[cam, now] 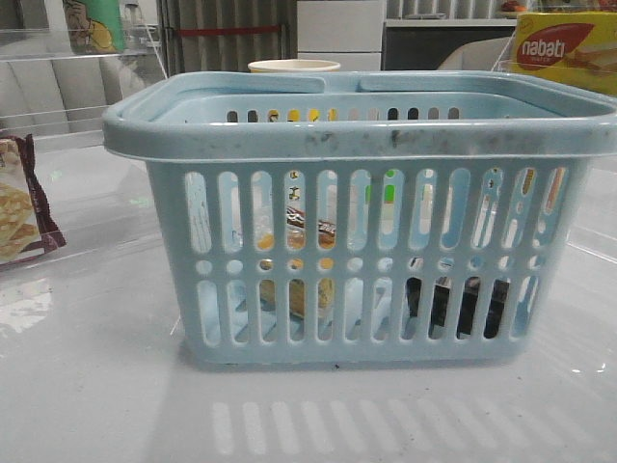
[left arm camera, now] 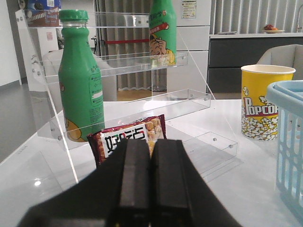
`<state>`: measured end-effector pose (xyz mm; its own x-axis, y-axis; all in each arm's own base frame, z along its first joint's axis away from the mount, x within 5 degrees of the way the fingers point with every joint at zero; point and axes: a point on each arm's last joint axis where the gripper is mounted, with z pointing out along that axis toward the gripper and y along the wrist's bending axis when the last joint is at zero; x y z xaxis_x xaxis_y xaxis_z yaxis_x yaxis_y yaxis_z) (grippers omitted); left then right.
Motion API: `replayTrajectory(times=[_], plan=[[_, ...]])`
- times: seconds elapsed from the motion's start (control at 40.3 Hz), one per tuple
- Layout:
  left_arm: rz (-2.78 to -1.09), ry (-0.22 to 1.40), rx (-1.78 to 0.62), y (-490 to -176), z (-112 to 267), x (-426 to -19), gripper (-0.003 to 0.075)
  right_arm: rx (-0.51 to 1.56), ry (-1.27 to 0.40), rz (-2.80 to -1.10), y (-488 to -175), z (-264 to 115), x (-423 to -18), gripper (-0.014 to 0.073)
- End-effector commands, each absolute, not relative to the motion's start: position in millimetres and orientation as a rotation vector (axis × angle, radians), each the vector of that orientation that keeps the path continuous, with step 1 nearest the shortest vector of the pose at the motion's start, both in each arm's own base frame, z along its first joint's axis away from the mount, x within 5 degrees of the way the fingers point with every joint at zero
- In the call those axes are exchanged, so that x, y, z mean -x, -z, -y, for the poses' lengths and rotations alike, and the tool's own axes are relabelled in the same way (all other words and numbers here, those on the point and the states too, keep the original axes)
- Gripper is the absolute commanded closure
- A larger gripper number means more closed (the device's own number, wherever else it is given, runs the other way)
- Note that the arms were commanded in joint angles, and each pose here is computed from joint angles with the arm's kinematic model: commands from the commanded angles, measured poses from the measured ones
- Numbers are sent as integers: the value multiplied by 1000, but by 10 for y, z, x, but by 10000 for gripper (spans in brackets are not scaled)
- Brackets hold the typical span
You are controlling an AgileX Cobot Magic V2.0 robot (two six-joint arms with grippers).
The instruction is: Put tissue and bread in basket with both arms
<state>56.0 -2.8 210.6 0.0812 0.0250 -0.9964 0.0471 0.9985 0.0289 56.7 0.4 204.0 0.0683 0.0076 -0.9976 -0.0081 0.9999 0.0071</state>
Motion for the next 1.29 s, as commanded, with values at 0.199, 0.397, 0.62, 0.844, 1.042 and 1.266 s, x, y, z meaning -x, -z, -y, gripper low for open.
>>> replayTrajectory(times=[0.199, 0.397, 0.62, 0.844, 1.042, 1.266], plan=[[-1390, 29, -48, -2191, 26, -534, 629, 7, 5, -1378, -2143, -1, -539, 540], [-1390, 29, -48, -2191, 26, -534, 629, 6, 7, -1381, -2140, 0, -539, 540], [-1390, 29, -48, -2191, 26, -534, 629, -2, 27, -1381, -2140, 10, -539, 540], [-1390, 29, -48, -2191, 26, -534, 629, -2, 27, -1379, -2142, 9, -539, 540], [-1390, 29, -48, -2191, 26, -534, 629, -2, 27, -1379, -2142, 9, -539, 540], [-1390, 29, -48, -2191, 26, -534, 629, -2, 27, -1379, -2142, 9, -539, 540]])
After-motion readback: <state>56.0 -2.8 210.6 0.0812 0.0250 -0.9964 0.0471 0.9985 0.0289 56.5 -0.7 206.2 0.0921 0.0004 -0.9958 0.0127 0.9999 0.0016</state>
